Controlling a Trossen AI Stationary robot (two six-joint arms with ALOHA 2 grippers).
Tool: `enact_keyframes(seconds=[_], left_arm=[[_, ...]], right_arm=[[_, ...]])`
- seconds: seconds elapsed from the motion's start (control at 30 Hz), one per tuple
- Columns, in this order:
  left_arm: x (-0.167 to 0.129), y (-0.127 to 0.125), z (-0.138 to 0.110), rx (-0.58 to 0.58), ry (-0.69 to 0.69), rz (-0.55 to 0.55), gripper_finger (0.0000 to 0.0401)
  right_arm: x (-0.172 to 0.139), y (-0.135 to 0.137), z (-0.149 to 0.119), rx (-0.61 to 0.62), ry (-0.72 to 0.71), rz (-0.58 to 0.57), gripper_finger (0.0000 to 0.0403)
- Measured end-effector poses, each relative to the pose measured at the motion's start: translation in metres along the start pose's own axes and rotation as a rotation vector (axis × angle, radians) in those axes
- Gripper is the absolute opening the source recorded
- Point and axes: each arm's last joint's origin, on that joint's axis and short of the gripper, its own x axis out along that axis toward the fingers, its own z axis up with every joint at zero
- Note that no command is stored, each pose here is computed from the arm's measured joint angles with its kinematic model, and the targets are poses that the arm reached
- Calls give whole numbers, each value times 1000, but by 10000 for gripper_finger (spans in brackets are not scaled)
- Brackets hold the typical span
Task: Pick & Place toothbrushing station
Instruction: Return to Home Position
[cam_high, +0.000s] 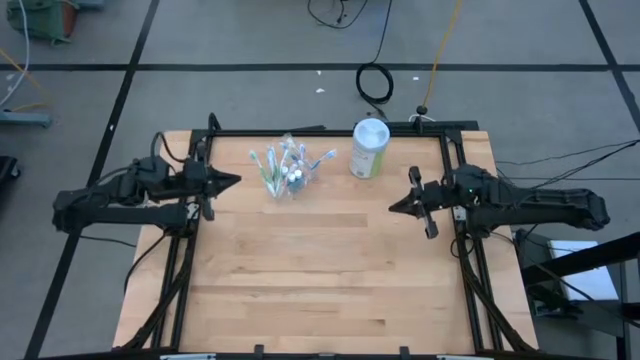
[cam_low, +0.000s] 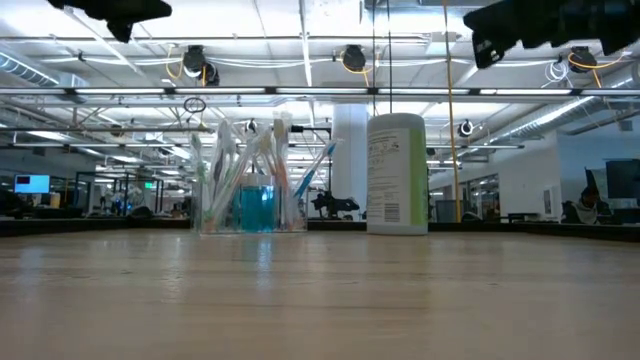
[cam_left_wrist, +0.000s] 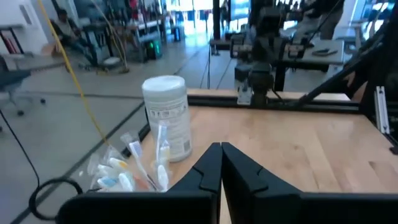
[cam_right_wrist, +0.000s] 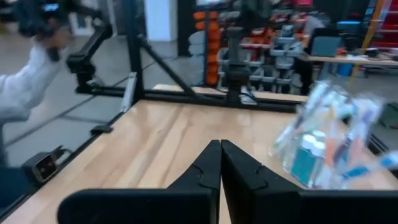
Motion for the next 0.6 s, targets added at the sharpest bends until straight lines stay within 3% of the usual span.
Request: enact_keyframes(seconds=[0.37, 0.6], left_arm=[[3, -4, -56, 28, -165, 11, 15], [7, -6, -93, -17, -275, 17, 4]], right_arm=[[-23, -2, -67, 73, -158, -116, 0], [-35, 0, -94, 112, -213, -163, 0]])
